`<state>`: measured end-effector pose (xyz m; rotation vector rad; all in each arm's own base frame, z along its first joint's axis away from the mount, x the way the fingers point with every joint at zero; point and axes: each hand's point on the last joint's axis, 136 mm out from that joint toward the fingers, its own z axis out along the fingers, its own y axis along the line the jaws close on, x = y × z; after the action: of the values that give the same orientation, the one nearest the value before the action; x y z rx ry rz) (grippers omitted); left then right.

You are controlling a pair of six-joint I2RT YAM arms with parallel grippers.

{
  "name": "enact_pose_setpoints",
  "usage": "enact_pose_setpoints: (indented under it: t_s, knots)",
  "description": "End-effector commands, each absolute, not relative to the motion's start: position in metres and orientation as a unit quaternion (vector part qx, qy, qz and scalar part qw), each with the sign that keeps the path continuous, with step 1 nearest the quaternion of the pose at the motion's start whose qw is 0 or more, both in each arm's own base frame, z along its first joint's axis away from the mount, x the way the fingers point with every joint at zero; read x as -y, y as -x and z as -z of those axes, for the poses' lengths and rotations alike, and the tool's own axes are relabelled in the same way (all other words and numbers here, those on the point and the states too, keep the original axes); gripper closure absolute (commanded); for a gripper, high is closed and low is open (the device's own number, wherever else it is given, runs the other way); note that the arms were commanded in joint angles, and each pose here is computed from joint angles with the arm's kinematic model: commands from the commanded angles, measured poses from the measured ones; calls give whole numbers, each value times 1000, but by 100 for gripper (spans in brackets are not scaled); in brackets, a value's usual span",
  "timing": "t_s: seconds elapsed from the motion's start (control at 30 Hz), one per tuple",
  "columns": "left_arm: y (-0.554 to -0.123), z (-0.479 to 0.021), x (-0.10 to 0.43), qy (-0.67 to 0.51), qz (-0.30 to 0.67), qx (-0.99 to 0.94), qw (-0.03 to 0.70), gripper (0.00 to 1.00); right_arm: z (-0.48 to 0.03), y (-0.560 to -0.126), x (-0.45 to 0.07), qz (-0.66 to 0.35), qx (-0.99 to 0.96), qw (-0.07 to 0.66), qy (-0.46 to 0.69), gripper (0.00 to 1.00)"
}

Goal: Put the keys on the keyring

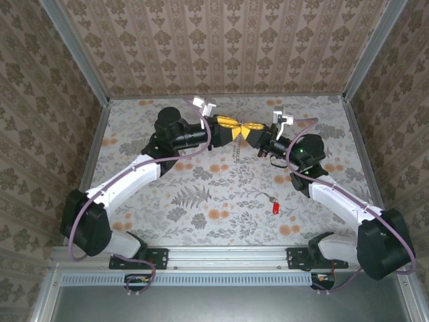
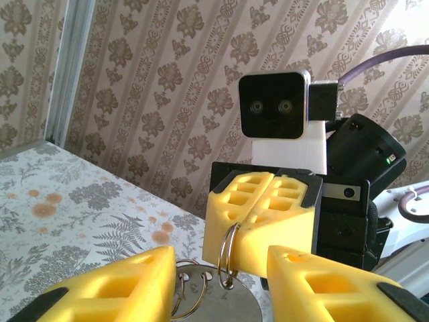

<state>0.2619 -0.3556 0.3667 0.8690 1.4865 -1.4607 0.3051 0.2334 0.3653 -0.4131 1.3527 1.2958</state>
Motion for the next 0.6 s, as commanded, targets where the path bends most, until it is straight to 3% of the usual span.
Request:
enact_pose_setpoints:
  t_s: [0.0,0.13,0.37,0.57]
  knots:
    - [-254,-389,358,-367,595,-564,439,62,-394,-301,-231,-554,-542,604,184,100]
    - [-254,-389,359,-368,593,-563,442,65,-392,-301,-231,-552,-545,604,185,100]
    - [-259,-392,351,-355,581,-567,464,61,-388,-300,-230,-549,-550,602,185,100]
    - [-254,-395,349,-364,585,-557,464,77,-385,-300,-230,-548,-553,600,183,100]
